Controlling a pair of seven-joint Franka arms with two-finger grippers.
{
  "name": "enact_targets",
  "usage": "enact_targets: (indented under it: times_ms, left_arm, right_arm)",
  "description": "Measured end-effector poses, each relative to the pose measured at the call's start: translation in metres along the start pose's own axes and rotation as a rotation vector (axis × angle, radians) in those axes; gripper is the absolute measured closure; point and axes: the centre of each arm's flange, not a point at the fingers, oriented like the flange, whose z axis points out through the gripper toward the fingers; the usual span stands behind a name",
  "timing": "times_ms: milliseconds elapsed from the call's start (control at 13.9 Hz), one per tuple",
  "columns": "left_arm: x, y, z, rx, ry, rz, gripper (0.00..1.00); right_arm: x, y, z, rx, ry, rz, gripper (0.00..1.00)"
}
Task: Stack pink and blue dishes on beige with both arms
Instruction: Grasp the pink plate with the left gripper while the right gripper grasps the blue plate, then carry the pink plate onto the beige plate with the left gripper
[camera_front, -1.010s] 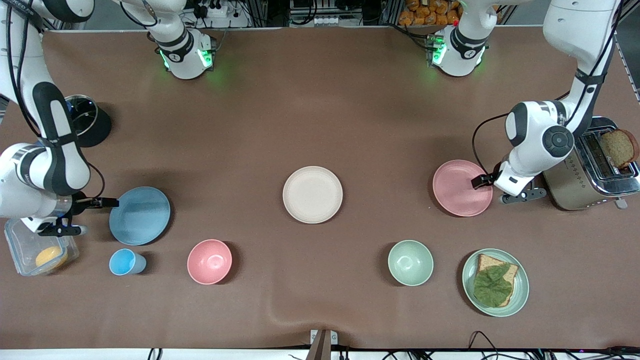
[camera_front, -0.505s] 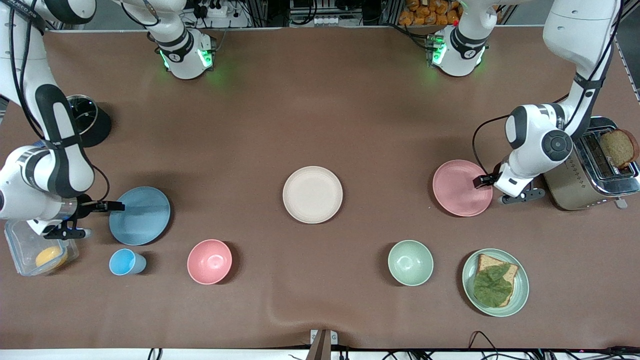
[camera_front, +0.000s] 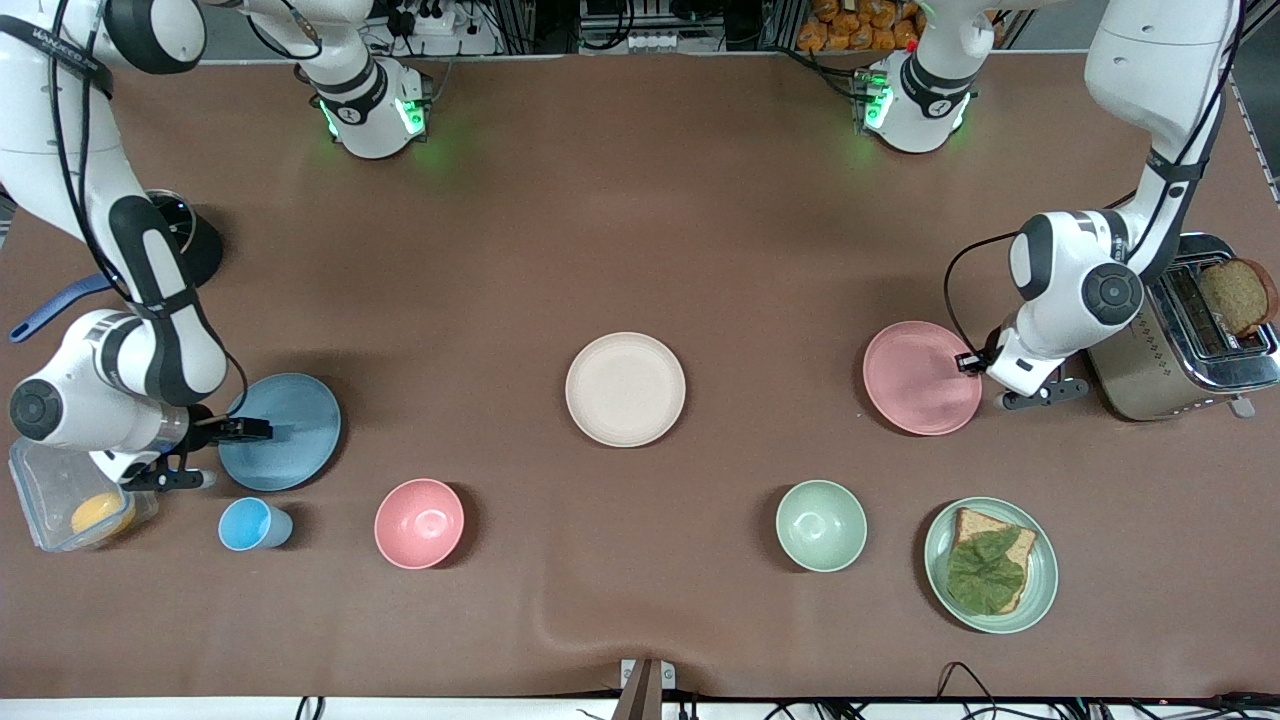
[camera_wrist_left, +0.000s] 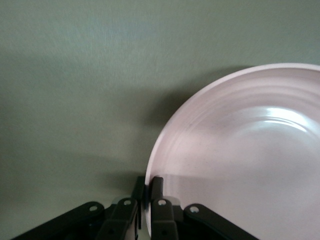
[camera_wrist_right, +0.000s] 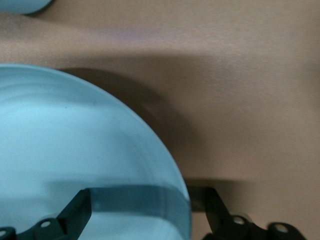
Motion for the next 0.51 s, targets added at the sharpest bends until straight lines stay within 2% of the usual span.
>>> enact_targets:
  times_ms: [289,505]
  left_arm:
    - [0.006,0.044,-0.037,-0.040,0.068,0.041,0.95]
    - [-0.004,0.109,-0.070,-0.119,0.094,0.024,0.95]
  right_arm:
    - [0.002,0.002,-0.002,-0.002,0.005,-0.022,0.00]
    - [0.002,0.003,-0.002,-0.003,0.006,-0.025,0.00]
